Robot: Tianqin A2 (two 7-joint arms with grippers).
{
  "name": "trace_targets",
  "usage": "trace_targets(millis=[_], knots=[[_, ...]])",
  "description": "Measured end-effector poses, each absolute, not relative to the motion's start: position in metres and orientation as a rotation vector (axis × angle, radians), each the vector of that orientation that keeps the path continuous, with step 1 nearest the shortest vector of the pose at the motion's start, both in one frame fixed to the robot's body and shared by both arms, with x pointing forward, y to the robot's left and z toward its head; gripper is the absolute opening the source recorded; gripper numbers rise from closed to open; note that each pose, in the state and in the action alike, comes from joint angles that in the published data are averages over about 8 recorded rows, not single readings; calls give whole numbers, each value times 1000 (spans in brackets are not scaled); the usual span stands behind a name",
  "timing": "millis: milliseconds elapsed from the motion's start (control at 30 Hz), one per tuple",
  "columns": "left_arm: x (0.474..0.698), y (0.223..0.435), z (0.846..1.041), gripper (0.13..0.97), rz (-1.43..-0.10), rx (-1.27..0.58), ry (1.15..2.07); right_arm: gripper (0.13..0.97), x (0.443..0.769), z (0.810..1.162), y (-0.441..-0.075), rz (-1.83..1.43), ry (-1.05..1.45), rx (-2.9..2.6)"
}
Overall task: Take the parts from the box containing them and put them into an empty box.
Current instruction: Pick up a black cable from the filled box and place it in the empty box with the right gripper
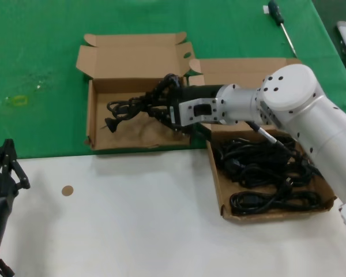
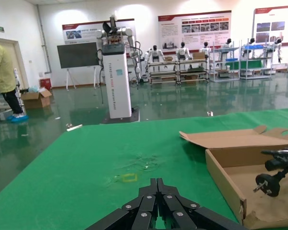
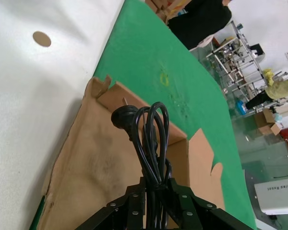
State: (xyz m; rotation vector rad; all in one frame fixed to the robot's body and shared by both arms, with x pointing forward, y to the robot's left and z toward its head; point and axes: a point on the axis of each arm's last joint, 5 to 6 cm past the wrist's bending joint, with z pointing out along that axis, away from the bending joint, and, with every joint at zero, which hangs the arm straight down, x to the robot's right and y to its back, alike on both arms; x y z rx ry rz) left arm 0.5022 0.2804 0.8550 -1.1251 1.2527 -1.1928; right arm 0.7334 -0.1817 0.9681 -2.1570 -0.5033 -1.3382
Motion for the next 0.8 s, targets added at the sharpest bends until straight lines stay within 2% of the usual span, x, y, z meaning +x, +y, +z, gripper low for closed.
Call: trace_targets(millis=[267,567,800], knots=[[502,280,855,152,-1193,-1125,1253,241,740,963,-183,-1343,-503,-2165],[502,280,855,152,-1193,-1125,1253,312,741,963,-184,-1343,-501,-2166],[502,280,855,152,-1193,-1125,1253,434,738,966,-188,-1344,-505,-2163]])
